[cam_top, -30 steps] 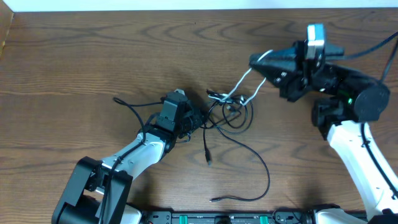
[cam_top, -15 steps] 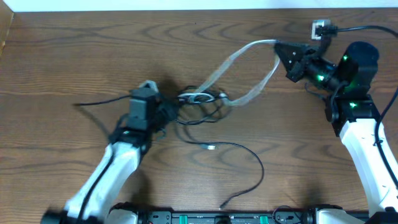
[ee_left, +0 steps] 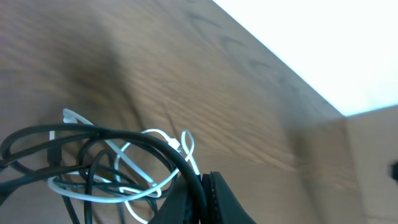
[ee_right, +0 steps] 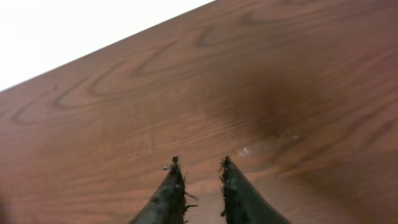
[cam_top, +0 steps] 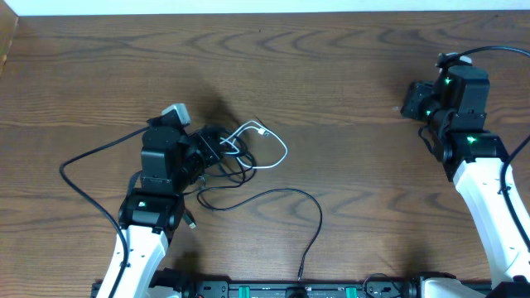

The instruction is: Untangle cables

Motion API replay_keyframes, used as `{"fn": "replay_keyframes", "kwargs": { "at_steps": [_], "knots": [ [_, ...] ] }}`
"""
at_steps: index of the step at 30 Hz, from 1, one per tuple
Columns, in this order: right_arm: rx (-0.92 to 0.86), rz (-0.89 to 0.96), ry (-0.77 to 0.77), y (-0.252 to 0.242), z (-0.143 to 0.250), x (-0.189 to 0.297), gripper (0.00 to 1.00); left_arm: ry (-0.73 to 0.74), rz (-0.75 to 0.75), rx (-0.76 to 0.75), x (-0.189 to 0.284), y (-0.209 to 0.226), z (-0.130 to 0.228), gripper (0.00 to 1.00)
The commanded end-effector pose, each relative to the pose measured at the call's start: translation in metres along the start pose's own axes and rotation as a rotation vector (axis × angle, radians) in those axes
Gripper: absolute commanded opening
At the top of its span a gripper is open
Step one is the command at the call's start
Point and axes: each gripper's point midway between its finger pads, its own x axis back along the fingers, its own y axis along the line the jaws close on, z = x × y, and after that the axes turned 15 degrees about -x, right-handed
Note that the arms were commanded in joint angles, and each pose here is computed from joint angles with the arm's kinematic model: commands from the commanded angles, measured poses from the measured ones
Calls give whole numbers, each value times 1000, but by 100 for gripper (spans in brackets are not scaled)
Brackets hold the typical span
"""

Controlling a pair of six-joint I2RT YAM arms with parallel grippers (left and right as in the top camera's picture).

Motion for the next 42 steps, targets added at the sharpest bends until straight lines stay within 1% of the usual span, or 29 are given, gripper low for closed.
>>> {"fn": "replay_keyframes", "kwargs": {
  "at_steps": [1,3,5,8,10,12,17,18,21,22,25,28,32,34,37,40,42],
  "knots": [
    [6,-200,151,36,26,8,28,8,137,11,1,-26,-6,8],
    [-21,-304,273,54,49,13,34,-17,156,32,1,-31,-13,8],
    [-55,-366,388,67,74,18,37,-45,171,32,2,-34,-20,8],
    [-91,-369,503,75,105,19,41,-75,192,71,4,-39,-28,8],
    [-126,-344,586,80,131,19,45,-95,208,110,5,-42,-35,8],
    [-124,-341,648,89,153,19,49,-106,218,133,6,-44,-38,8],
    [50,-389,714,112,199,14,59,-105,221,148,6,-44,-38,8],
    [87,-400,723,116,208,11,60,-104,221,154,6,-44,-38,8],
    [113,-384,747,119,229,1,61,-105,221,154,6,-44,-38,8],
    [94,-368,765,118,235,-2,61,-105,221,154,6,-44,-38,8],
    [-123,-235,871,108,257,-10,60,-105,220,154,6,-44,-38,8],
    [-256,-183,935,107,269,-15,60,-105,220,153,6,-44,-38,8],
    [-397,-139,982,112,277,-18,61,-105,220,153,6,-44,-38,8],
    [-476,-89,997,112,280,-17,68,-105,220,153,6,-44,-38,8],
    [-617,10,1001,112,287,-18,73,-105,221,153,6,-44,-38,8],
    [-719,100,944,109,289,-26,72,-104,221,153,6,-45,-38,8],
    [-753,128,906,109,291,-30,67,-104,221,153,6,-45,-38,8]
  ]
}}
